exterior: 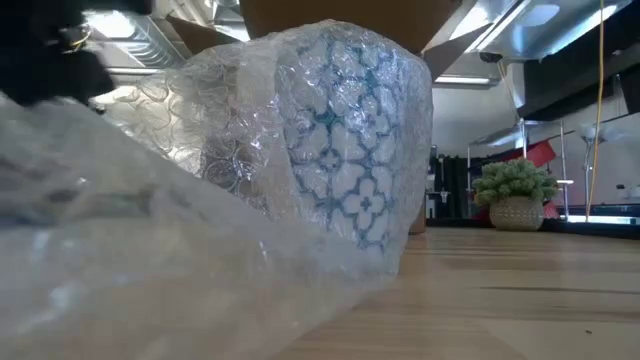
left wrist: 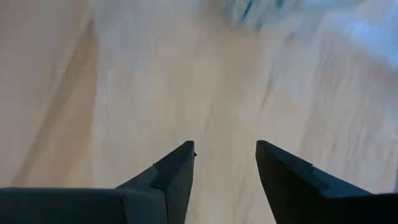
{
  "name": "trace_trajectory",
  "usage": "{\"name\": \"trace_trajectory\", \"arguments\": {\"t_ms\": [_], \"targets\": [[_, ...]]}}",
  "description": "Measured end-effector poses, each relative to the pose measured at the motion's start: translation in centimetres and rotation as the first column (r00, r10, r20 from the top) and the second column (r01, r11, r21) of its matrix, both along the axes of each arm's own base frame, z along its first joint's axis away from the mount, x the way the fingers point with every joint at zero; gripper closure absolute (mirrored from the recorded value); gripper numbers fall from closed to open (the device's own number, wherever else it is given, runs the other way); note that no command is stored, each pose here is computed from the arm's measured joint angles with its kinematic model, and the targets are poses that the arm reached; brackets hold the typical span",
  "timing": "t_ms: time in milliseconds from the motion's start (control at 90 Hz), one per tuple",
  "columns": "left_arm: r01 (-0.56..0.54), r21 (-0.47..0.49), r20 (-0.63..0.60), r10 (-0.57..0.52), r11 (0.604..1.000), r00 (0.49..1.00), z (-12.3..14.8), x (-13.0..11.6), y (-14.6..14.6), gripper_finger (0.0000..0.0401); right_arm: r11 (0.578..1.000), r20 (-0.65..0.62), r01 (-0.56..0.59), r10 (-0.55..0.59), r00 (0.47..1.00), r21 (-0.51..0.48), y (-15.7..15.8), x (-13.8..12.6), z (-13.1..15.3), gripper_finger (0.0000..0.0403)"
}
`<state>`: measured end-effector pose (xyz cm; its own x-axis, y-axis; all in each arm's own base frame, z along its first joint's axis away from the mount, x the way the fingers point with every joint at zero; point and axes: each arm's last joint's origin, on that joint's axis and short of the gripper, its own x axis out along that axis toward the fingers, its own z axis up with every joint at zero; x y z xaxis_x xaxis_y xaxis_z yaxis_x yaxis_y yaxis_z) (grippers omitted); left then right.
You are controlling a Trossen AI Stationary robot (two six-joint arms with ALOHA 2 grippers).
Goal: Wrap mug
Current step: Wrap the white mug with bubble wrap
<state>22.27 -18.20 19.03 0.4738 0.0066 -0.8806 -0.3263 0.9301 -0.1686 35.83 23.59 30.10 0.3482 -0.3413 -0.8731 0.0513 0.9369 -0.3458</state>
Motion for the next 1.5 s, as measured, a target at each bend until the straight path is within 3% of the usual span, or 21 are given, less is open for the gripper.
{"name": "trace_trajectory", "arguments": {"t_ms": [144, 311, 456, 678, 867, 1167, 1322, 1411, 1500], "targets": [[-0.14, -0.038, -0.078, 0.137, 0.989, 0.988, -0.3, -2.0, -0.9, 0.0245, 0.996, 0.005, 0.055, -0.055, 0.998, -0.068, 0.9, -1.2, -1.7, 0.0402], [-0.268, -0.07, -0.088, 0.261, 0.961, 0.961, -0.4, -3.8, -2.1, 0.0245, 0.976, 0.06, 0.154, -0.146, 0.987, -0.154, 1.2, -2.3, -3.9, 0.0402], [-0.385, -0.087, -0.086, 0.378, 0.919, 0.922, -0.8, -4.7, -2.3, 0.0245, 0.94, 0.184, 0.255, -0.215, 0.959, -0.227, 1.6, -3.3, -6.0, 0.0402], [-0.511, -0.129, -0.228, 0.476, 0.85, 0.849, -2.8, -6.1, -2.1, 0.0245, 0.904, 0.3, 0.357, -0.282, 0.911, -0.236, 2.2, -5.1, -8.5, 0.0402], [-0.441, -0.154, -0.304, 0.382, 0.884, 0.873, -3.3, -5.7, -2.1, 0.0245, 0.886, 0.366, 0.394, -0.292, 0.883, -0.245, 2.4, -6.1, -10.1, 0.0402], [-0.314, -0.091, -0.386, 0.257, 0.945, 0.886, -5.6, -3.0, -0.7, 0.025, 0.886, 0.377, 0.39, -0.282, 0.882, -0.251, 2.3, -5.9, -10.3, 0.0402], [-0.282, -0.092, -0.447, 0.213, 0.955, 0.869, -6.1, -2.3, -0.1, 0.0322, 0.886, 0.375, 0.39, -0.282, 0.883, -0.252, 2.3, -6.0, -10.3, 0.0402], [-0.255, -0.082, -0.407, 0.201, 0.963, 0.891, -5.0, -2.1, -0.2, 0.0381, 0.886, 0.372, 0.388, -0.28, 0.885, -0.255, 2.3, -6.0, -10.3, 0.0402], [-0.236, -0.056, -0.337, 0.205, 0.97, 0.919, -3.6, -2.3, -0.5, 0.0393, 0.886, 0.371, 0.387, -0.279, 0.886, -0.257, 2.2, -6.0, -10.3, 0.0402]]}}
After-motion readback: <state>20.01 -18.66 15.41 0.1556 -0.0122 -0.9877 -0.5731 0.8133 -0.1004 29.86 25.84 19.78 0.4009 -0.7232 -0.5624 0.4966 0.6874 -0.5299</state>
